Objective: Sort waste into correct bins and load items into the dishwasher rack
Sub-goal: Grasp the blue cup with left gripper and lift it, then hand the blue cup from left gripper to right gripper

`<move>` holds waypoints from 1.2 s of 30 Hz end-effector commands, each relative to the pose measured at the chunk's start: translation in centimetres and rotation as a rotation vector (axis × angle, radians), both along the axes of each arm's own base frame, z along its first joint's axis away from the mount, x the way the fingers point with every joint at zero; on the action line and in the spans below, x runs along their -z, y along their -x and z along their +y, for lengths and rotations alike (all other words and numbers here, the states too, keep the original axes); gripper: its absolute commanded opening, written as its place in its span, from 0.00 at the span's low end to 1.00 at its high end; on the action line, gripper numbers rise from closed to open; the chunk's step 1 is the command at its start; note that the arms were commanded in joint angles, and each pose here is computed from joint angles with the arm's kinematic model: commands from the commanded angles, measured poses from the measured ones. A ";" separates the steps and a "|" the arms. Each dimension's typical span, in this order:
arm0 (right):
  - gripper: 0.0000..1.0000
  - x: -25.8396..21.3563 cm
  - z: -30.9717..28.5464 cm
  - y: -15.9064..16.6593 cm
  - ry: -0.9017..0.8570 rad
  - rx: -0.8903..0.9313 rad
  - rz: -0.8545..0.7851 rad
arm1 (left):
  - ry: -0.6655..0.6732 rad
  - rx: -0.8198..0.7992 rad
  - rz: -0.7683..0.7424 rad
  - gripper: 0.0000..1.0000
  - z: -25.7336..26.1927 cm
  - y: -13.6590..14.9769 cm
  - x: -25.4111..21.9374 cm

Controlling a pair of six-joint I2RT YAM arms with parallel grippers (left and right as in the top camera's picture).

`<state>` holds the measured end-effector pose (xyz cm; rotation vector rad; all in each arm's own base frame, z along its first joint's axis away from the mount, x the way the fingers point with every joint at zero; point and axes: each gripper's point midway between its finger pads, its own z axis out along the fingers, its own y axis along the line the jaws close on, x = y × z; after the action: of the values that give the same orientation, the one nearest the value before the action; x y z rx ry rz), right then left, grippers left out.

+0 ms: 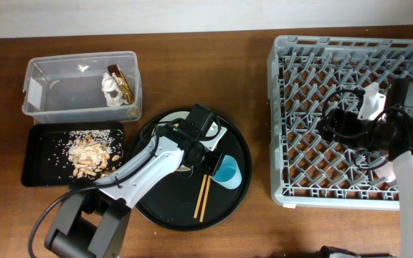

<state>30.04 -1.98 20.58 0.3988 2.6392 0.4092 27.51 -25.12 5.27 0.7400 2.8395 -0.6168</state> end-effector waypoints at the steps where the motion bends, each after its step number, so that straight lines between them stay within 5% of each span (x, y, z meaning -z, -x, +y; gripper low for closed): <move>1: 0.90 -0.3 -0.2 0.0 0.032 -0.005 -0.003 | 0.012 -0.024 0.006 0.00 0.5 -0.4 -0.9; 5: 0.93 0.2 0.0 0.4 0.026 -0.026 0.010 | 0.227 -0.047 -0.063 0.00 -0.1 -2.6 -7.3; 9: 0.92 -1.3 6.1 0.1 -0.205 -0.341 -0.106 | 0.617 -0.140 -0.053 0.01 0.1 -5.8 -15.2; 12: 0.86 -2.6 11.3 0.8 -0.410 -0.567 -0.186 | 0.767 -0.091 0.000 0.00 -0.6 -5.4 -17.7; 15: 0.93 -3.9 15.3 1.0 -0.572 -0.719 -0.240 | 0.810 -0.066 0.027 0.01 -0.9 -4.9 -18.5; 24: 0.93 -6.5 21.4 1.6 -0.742 -0.982 -0.383 | 0.900 0.012 0.065 0.01 -1.5 -3.8 -20.3; 28: 0.72 -7.0 21.6 1.8 -0.769 -0.996 -0.396 | 0.911 0.025 0.066 0.00 -1.5 -3.7 -20.5; 36: 0.63 -7.4 21.7 1.8 -0.784 -1.009 -0.416 | 0.929 0.019 0.052 0.01 -1.7 -4.2 -21.2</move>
<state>28.66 19.13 27.96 -0.7708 1.9727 1.5787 31.55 -26.38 25.95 0.5360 2.1765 -1.7981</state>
